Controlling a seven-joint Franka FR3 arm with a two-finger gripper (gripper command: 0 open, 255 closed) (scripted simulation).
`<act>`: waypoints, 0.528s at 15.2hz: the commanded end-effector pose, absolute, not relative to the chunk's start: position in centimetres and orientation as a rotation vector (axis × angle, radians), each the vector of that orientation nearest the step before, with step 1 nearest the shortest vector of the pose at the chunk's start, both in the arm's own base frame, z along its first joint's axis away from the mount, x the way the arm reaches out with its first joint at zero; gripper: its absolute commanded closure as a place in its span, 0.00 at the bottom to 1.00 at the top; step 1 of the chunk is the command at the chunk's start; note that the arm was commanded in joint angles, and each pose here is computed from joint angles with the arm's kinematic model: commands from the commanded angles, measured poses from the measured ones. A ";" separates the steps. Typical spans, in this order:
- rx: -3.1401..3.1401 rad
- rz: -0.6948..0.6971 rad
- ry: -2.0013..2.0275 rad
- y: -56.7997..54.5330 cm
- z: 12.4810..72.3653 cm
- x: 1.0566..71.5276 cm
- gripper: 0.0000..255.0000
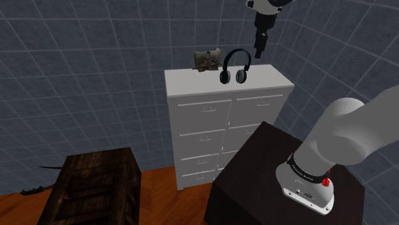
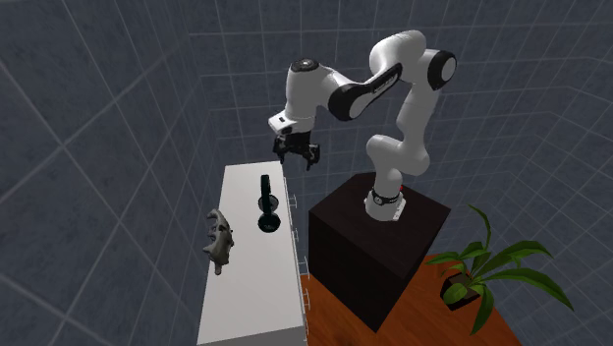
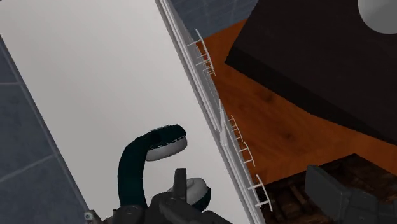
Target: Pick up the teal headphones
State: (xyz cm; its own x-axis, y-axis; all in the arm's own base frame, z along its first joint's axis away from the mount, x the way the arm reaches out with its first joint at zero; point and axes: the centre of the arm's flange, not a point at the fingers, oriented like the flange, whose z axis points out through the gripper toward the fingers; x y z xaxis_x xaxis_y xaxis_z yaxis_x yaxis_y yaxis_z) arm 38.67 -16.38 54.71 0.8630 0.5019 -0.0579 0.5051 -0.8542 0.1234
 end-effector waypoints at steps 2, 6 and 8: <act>2.845 -0.022 0.910 -18.7 53.9 41.1 0.00; 2.767 -0.005 1.059 -21.6 53.2 44.8 0.00; 2.734 0.002 1.117 -22.7 53.0 46.4 0.00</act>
